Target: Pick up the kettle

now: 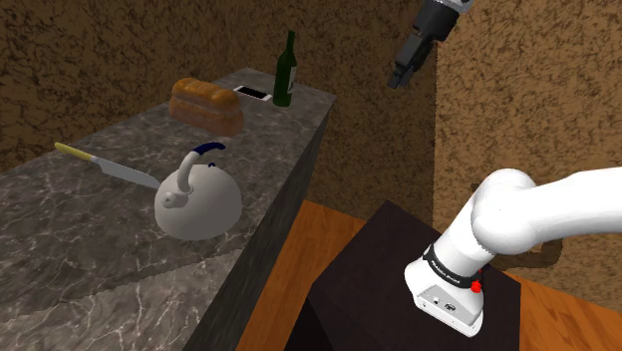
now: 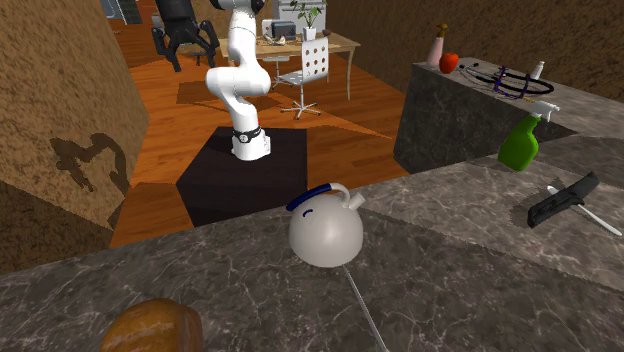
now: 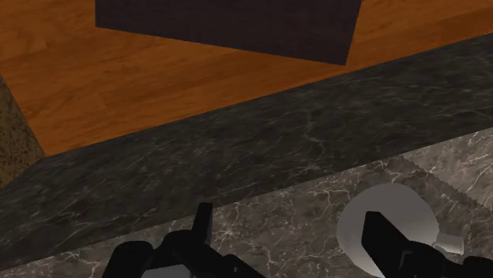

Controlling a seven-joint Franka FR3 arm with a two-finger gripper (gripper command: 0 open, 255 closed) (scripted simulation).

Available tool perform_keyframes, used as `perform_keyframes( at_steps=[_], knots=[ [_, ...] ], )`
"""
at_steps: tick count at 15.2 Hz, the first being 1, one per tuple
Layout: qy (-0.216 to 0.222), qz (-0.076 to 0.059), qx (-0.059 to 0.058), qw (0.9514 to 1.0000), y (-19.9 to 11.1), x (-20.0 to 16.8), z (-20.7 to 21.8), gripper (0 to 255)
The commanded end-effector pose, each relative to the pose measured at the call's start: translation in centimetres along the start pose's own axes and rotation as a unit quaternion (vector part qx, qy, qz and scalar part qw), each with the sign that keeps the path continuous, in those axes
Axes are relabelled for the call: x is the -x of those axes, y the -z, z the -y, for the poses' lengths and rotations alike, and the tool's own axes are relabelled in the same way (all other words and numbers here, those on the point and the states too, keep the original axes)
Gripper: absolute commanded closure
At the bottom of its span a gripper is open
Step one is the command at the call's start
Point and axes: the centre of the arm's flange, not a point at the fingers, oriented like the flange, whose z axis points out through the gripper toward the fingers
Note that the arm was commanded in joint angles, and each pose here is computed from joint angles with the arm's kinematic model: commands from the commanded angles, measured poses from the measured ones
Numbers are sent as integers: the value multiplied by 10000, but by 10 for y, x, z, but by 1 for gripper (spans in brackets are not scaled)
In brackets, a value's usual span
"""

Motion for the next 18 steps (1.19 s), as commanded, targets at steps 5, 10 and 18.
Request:
perform_keyframes(
  at_steps=[5, 10, 18],
  knots=[
    [-627, -70, 68, 9980, -23, 0, 50, 0],
    [-1407, -158, 153, 9898, -52, -10, 111, 0],
    [-2634, -296, 287, 9638, -100, -46, 202, 0]
  ],
)
